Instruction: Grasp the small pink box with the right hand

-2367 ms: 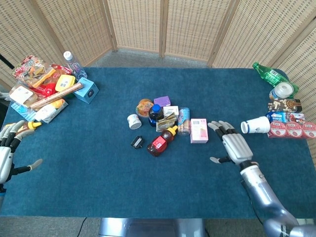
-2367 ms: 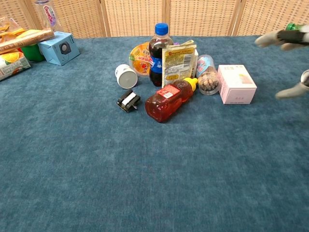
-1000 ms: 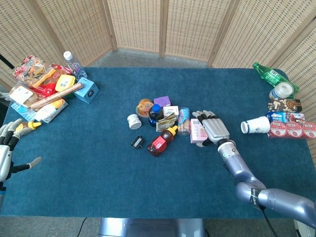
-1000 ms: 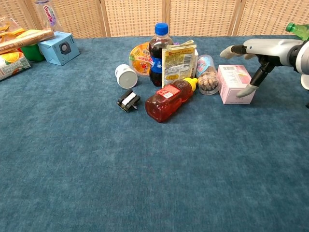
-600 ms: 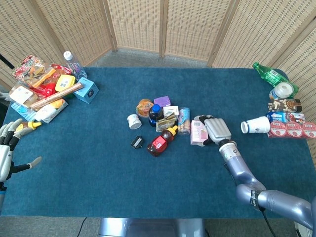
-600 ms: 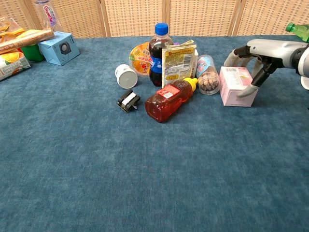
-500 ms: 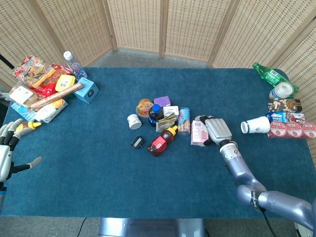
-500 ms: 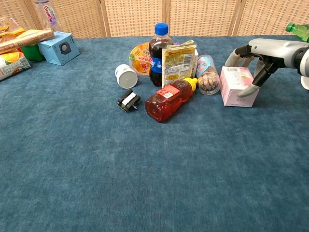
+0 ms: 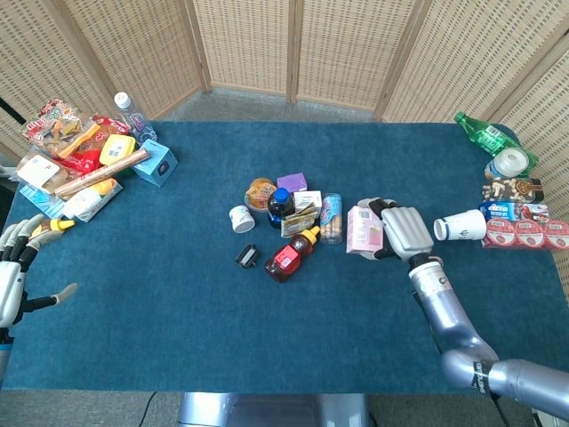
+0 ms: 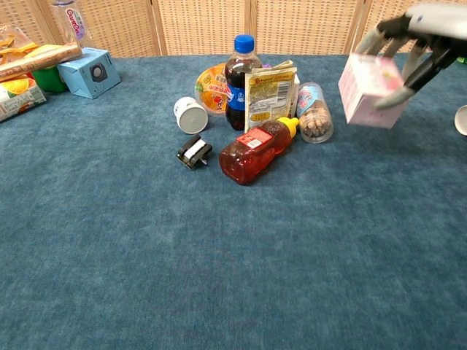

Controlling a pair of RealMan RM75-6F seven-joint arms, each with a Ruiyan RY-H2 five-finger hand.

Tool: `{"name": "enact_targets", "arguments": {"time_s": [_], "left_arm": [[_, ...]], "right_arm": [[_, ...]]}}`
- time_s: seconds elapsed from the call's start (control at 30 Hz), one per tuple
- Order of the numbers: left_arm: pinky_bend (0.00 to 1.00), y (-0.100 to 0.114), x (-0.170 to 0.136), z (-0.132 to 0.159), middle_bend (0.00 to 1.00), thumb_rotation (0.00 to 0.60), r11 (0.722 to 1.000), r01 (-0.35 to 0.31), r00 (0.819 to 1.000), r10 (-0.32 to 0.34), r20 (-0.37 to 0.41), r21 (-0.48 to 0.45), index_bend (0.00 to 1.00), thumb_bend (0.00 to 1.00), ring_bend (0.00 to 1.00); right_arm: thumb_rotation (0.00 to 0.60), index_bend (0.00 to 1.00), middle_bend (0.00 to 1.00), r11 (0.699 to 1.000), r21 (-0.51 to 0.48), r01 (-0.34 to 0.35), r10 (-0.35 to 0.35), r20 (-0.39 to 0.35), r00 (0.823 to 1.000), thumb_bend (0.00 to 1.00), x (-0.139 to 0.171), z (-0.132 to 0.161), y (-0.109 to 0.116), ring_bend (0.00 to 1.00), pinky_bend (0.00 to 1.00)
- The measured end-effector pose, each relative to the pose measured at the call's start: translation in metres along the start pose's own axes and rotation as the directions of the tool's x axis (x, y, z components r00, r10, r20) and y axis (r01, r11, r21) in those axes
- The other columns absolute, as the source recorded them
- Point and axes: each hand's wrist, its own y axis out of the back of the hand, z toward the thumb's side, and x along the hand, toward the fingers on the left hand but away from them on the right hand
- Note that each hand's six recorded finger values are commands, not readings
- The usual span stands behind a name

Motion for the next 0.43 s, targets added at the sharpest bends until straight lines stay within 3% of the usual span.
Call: {"name": "enact_targets", "arguments": {"time_s": [0.2, 0.43], "left_arm": [[0.0, 0.0, 0.0, 0.001, 0.0, 0.6, 1.0, 0.003, 1.0, -0.003, 0.005, -0.005, 0.23, 0.17, 0.0], [0.0, 0.001, -0.001, 0.0, 0.0, 0.6, 1.0, 0.003, 1.0, -0.003, 0.005, -0.009, 0.23, 0.17, 0.0]], "right_arm": [[0.6, 0.33, 0.53, 0.998, 0.025, 0.05, -0.05, -0.021, 0.999, 0.05, 0.013, 0.01, 0.024, 0.3, 0.44], [0.6, 0.33, 0.52, 0.997, 0.038, 0.066, -0.065, -0.029, 0.997, 0.06, 0.02, 0.017, 0.034, 0.3, 0.44]]}}
